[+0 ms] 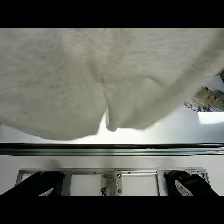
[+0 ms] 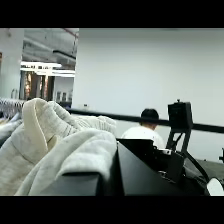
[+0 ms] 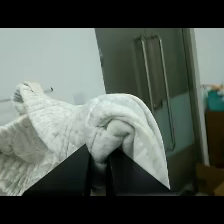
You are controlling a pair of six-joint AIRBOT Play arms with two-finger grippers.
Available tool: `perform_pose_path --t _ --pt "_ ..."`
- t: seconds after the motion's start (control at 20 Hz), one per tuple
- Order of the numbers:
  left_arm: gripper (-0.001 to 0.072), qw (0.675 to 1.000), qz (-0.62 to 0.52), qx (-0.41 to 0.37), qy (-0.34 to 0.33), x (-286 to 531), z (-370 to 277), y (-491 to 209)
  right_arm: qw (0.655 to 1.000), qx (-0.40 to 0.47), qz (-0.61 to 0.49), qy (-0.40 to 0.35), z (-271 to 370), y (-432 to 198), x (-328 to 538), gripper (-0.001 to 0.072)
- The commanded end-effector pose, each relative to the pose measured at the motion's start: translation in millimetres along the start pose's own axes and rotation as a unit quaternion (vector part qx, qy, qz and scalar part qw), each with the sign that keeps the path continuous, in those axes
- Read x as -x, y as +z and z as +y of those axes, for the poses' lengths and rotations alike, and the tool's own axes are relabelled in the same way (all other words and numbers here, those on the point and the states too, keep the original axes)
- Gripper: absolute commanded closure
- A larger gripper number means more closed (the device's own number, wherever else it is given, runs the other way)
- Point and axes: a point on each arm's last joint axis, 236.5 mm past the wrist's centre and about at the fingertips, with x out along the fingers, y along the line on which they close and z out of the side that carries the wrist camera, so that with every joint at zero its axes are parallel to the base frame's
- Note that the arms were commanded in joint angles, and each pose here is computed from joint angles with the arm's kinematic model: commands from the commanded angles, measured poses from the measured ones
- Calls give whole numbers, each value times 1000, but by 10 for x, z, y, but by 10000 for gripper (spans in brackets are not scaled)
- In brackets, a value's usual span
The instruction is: Fold the clothes and pants, and hang the long-sleeved shirts on hangers.
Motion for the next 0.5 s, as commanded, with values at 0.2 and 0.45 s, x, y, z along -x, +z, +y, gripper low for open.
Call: perform_pose_path --t 0.2,0.45 --pt "678 991 -64 -95 72 -19 303 143 999 -1 -34 17 167 245 60 696" --pt "678 964 11 -89 249 282 1796 -479 998 -46 39 -16 -543 -470 -432 696"
